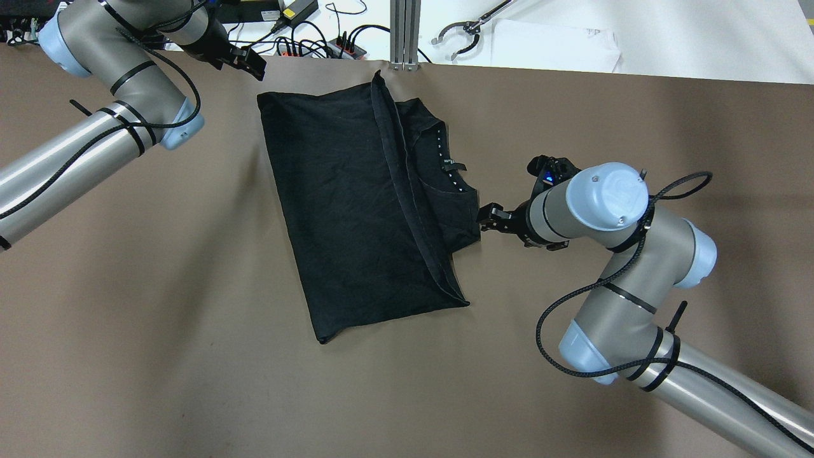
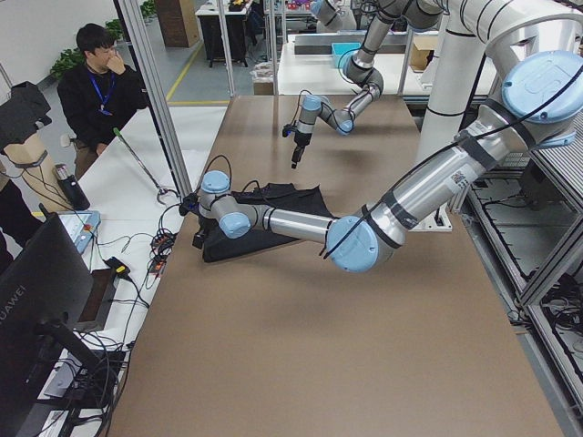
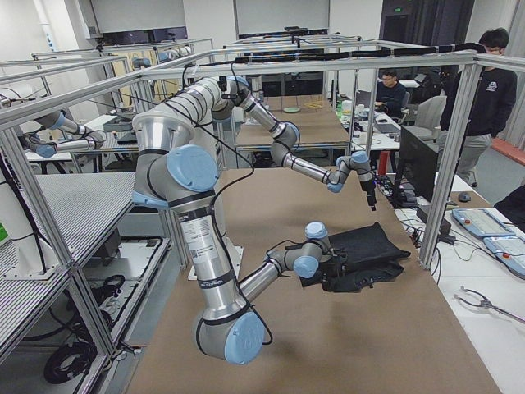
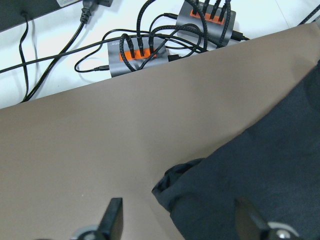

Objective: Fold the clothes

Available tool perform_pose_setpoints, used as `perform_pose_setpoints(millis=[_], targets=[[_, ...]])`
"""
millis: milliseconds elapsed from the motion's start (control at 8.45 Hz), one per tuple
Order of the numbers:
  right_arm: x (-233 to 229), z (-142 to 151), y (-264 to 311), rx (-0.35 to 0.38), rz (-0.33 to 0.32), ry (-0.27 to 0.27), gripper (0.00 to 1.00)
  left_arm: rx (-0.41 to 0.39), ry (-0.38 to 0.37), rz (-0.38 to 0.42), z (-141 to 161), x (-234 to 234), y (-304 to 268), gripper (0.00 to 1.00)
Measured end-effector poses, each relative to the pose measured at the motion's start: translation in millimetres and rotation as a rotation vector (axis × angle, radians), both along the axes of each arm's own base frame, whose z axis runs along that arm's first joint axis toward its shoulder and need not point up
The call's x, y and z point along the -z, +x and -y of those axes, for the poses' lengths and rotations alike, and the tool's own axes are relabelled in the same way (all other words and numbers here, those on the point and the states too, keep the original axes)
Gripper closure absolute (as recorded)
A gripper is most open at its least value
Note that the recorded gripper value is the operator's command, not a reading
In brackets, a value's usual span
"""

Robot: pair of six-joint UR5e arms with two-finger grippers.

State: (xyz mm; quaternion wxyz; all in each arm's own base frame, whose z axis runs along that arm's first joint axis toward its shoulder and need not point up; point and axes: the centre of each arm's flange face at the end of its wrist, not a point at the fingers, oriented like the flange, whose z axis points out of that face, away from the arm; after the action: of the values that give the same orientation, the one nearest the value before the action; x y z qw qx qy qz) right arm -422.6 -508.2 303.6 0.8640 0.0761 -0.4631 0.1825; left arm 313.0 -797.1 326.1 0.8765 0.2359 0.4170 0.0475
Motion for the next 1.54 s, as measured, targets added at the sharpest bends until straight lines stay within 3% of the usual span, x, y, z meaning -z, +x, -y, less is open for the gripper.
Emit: perform_pose_setpoints(millis=[237,355,591,1065,1183,1301,1538], targets=[[8.1,-6.8,-38.2,-0.194,0.091,-0.061,0.21,-0.006,0.000,-0.010,-7.7,-4.2,-1.5,0.00],[8.5,-2.9,-59.9,-0.263,0.129,-0.094,0.27,-0.007,-0.001,-0.011,-9.1,-6.2,-1.6,0.00],[8.6,5.8,-87.5,-0.350,0.153,-0.122,0.28,-0.008,-0.002,-0.011,-10.1,-8.0,-1.6,0.00],[-6.2,9.8,-96.5,-0.364,0.121,-0.114,0.31,-0.010,-0.006,-0.008,-11.4,-12.1,-0.9,0.00],[-8.0,9.3,-96.9,-0.360,0.116,-0.111,0.27,-0.010,-0.006,-0.008,-11.5,-12.4,-0.8,0.00],[-7.8,9.1,-97.3,-0.355,0.114,-0.108,0.16,-0.010,-0.007,-0.008,-11.6,-12.7,-0.8,0.00],[-5.0,6.6,-97.0,-0.317,0.101,-0.079,0.11,-0.009,-0.007,-0.008,-11.5,-12.7,-1.1,0.00]])
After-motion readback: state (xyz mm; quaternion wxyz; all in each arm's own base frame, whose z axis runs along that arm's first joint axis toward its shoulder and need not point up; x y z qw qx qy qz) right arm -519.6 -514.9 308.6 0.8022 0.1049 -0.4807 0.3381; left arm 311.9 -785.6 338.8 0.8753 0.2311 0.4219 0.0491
